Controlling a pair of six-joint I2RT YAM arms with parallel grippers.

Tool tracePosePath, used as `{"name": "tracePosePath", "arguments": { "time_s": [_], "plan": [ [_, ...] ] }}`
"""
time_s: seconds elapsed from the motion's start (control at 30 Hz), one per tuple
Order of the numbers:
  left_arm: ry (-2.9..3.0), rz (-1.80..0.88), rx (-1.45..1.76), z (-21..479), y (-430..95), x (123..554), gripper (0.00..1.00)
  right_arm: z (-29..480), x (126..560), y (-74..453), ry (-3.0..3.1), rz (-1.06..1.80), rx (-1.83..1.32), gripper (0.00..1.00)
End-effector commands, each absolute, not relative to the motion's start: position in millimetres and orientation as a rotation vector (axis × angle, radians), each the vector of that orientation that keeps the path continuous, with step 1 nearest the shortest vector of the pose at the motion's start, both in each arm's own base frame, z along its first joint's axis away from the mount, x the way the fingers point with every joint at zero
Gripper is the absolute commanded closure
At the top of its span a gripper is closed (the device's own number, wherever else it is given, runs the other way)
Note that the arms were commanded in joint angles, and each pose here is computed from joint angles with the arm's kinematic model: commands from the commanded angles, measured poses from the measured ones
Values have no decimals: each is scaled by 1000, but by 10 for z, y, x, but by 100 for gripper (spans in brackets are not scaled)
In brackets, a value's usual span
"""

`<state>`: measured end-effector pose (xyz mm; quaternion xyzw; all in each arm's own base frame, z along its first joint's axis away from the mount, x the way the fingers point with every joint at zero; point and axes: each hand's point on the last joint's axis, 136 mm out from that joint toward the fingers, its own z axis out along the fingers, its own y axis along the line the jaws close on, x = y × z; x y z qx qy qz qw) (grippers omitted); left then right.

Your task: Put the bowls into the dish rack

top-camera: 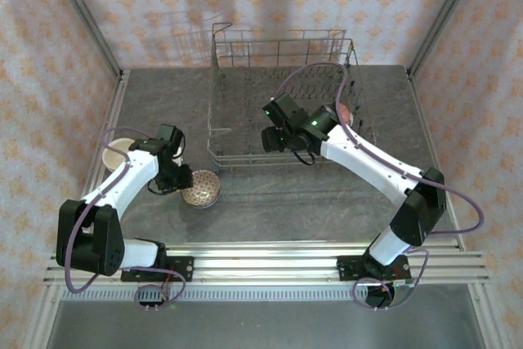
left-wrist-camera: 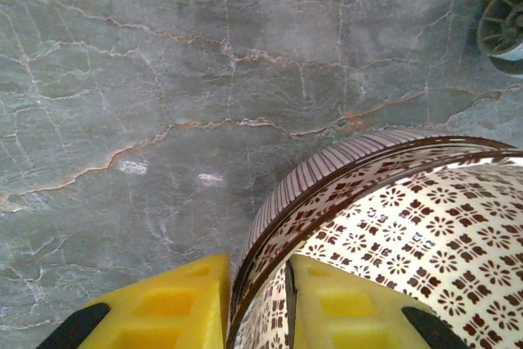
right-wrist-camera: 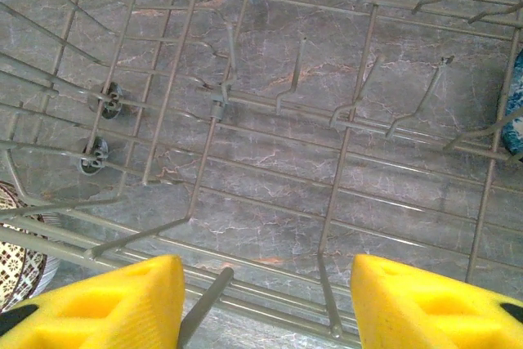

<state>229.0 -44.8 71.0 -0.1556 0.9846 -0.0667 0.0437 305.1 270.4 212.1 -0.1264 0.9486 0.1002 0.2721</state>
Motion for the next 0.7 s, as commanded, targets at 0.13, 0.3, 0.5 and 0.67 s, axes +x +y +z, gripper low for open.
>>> {"name": "tracePosePath", "arguments": {
  "time_s": [0.13,0.3,0.5,0.67],
  "plan": [
    [3019,-176,-444,806,-460,2238,78,1635,2646,2682,2747,208,-446,44],
    [3013,-164,-439,848,-449,2229,80,1564,2631,2719,2761,215,-451,44],
    [3017,-161,-440,846,-452,2219,83,1547,2632,2752,2762,223,-457,44],
    [3012,-161,-434,877,-461,2225,85,1522,2629,2751,2767,218,-460,44]
  ]
}}
